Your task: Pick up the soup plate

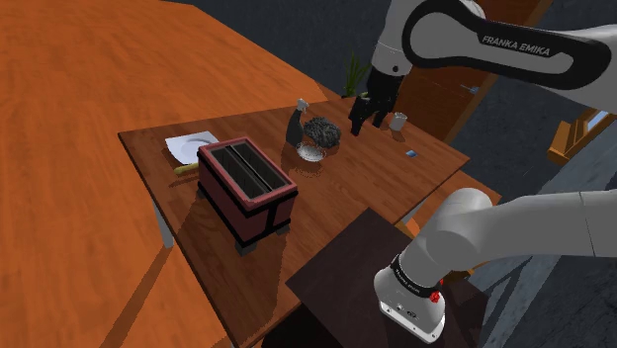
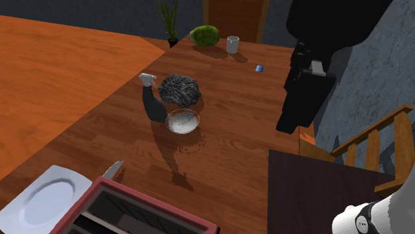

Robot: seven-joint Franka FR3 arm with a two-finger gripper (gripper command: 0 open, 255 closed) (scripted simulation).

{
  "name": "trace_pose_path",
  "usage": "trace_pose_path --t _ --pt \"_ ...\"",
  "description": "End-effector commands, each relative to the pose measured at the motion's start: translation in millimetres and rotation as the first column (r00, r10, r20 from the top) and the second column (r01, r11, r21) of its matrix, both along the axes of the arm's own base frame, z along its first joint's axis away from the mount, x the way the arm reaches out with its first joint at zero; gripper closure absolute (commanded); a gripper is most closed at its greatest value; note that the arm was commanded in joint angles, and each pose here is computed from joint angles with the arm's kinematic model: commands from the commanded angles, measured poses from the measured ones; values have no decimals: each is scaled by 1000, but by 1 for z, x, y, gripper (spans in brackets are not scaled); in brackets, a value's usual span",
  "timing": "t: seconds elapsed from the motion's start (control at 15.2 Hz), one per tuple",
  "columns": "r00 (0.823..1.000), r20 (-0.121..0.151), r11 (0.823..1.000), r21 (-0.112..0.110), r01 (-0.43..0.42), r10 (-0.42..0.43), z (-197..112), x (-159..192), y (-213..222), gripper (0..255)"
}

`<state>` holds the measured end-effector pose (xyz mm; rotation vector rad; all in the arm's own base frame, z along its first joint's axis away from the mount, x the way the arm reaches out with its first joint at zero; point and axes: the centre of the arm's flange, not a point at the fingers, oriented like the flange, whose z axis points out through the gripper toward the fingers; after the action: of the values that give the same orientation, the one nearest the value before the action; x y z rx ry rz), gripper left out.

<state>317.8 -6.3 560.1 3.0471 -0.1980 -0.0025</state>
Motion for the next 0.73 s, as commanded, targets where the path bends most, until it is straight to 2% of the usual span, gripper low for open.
trace_pose_path --t 0.0,0.66 --pt "1000 0 1000 0 0 0 0 0 0 0" --pt "995 -10 995 1 -95 95 -89 75 -63 0"
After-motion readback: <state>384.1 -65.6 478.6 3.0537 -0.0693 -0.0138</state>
